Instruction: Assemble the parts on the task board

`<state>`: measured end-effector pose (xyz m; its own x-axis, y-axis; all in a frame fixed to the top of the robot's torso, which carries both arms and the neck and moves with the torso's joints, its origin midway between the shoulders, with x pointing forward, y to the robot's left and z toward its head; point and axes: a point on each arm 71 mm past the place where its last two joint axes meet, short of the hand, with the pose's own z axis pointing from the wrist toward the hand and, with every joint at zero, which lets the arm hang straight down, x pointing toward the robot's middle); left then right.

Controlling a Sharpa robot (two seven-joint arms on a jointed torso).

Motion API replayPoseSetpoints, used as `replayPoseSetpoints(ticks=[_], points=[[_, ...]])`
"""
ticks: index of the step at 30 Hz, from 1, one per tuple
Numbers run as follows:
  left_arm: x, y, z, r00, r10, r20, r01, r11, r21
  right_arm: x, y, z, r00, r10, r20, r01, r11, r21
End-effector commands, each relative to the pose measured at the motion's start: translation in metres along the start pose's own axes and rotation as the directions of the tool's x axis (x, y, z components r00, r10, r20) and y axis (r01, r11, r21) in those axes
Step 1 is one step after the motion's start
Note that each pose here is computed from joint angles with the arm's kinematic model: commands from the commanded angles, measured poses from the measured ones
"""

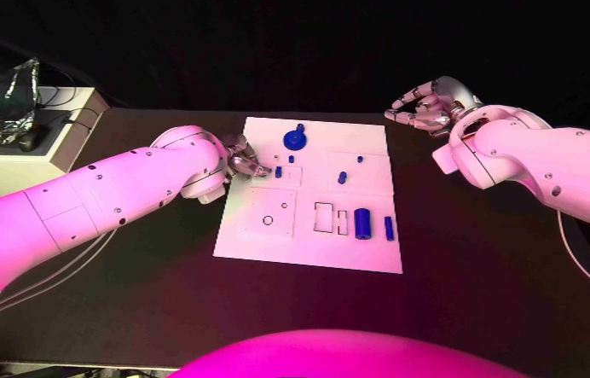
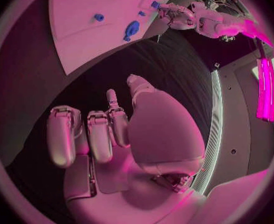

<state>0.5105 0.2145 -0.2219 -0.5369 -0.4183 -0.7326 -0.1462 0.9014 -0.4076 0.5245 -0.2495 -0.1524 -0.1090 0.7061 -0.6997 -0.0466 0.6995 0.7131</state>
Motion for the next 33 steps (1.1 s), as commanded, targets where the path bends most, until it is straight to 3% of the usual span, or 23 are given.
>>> replayPoseSetpoints(ticks=[1, 21, 33], points=[[0.0007, -0.0021, -0.0010, 1.000, -0.012, -0.017, 0.012, 1.000, 0.004, 0.000, 0.001, 0.000, 1.000, -0.009, -0.005, 0.009, 1.000, -0.016], [-0.0039, -0.0007, -0.0024, 0.999, -0.039, -0.015, 0.040, 0.999, 0.004, 0.000, 0.001, 0.000, 1.000, -0.009, -0.006, 0.009, 1.000, -0.016], [-0.0149, 0.0003, -0.0052, 0.998, -0.059, 0.016, 0.059, 0.998, 0.011, 0.000, 0.001, 0.000, 1.000, -0.009, -0.005, 0.009, 1.000, -0.015]])
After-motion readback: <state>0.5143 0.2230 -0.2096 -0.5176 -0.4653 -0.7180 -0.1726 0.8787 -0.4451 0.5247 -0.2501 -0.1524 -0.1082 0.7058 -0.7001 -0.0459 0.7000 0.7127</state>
